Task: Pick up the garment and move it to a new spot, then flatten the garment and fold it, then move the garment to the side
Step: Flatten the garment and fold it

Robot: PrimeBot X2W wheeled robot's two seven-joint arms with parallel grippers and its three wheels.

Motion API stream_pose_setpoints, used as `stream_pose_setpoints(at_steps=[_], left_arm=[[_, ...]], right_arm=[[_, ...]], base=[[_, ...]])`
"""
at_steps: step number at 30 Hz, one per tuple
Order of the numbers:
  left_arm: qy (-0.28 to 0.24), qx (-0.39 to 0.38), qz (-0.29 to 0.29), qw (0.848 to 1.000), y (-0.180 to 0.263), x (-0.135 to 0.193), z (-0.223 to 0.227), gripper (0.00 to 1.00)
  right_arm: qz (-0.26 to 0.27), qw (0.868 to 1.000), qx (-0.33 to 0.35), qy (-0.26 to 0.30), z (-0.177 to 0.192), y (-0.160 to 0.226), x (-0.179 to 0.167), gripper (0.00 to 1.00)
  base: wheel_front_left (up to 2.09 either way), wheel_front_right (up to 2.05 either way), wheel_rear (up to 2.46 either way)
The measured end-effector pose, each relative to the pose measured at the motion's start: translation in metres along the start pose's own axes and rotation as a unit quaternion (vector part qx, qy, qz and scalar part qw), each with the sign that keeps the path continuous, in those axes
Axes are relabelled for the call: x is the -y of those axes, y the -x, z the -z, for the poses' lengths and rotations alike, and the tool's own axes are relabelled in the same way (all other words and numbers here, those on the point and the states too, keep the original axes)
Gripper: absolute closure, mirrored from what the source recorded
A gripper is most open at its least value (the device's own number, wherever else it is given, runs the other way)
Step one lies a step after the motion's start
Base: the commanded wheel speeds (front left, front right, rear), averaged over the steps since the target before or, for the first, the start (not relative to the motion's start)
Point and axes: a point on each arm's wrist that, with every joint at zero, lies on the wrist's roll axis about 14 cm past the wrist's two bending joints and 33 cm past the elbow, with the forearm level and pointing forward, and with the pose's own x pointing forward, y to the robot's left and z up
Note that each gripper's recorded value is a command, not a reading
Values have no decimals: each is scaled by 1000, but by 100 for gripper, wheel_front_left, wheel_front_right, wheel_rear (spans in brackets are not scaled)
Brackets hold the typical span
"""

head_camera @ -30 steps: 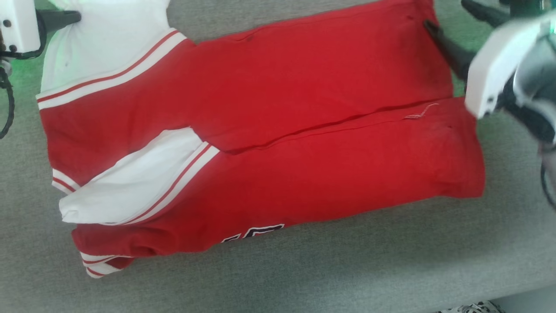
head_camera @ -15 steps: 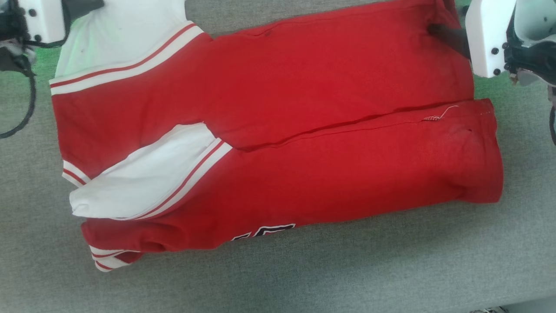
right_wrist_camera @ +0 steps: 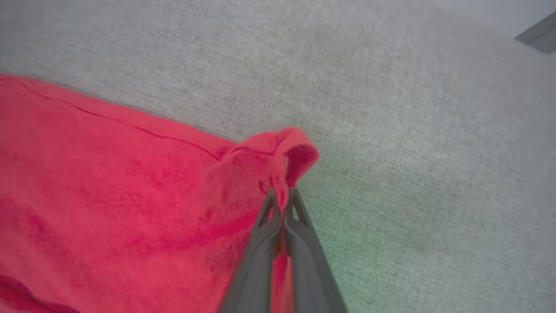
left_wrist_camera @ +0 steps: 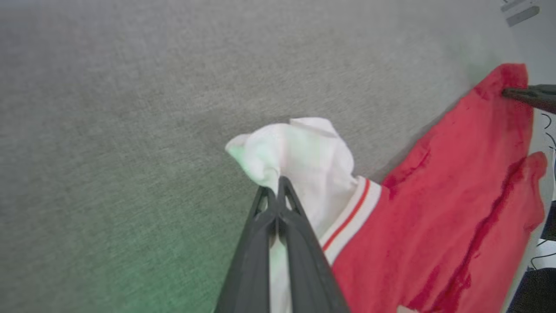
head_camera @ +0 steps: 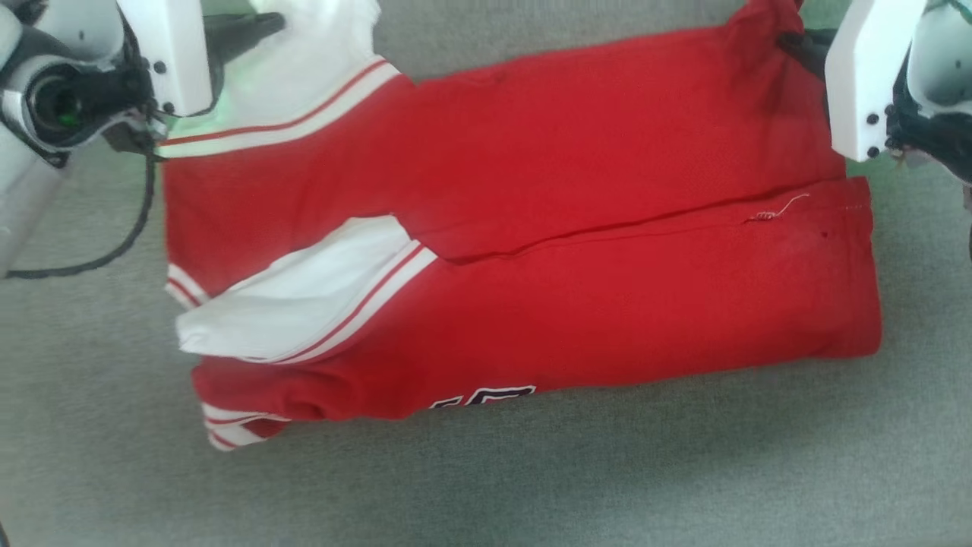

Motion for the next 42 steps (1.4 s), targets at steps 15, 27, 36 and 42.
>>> stream_pose_setpoints(at_steps=[15,27,36,42], left_arm=[[-58,150,71,984,128,91,10,100],[-17,175,71,982,188,98,105,100],[8,131,53,990,152,79,156,100],[20,102,25,994,121,59,175,100]], right_arm=[[-41,996,83,18,5,76,-31,100],[-46,996,81,-8,61,102,-37,100],[-28,998,55,-18,88,89,-30,100],[-26,999,23,-15,108,72,-33,100]], base=[[0,0,0],[0,0,0],[0,0,0],[0,0,0]])
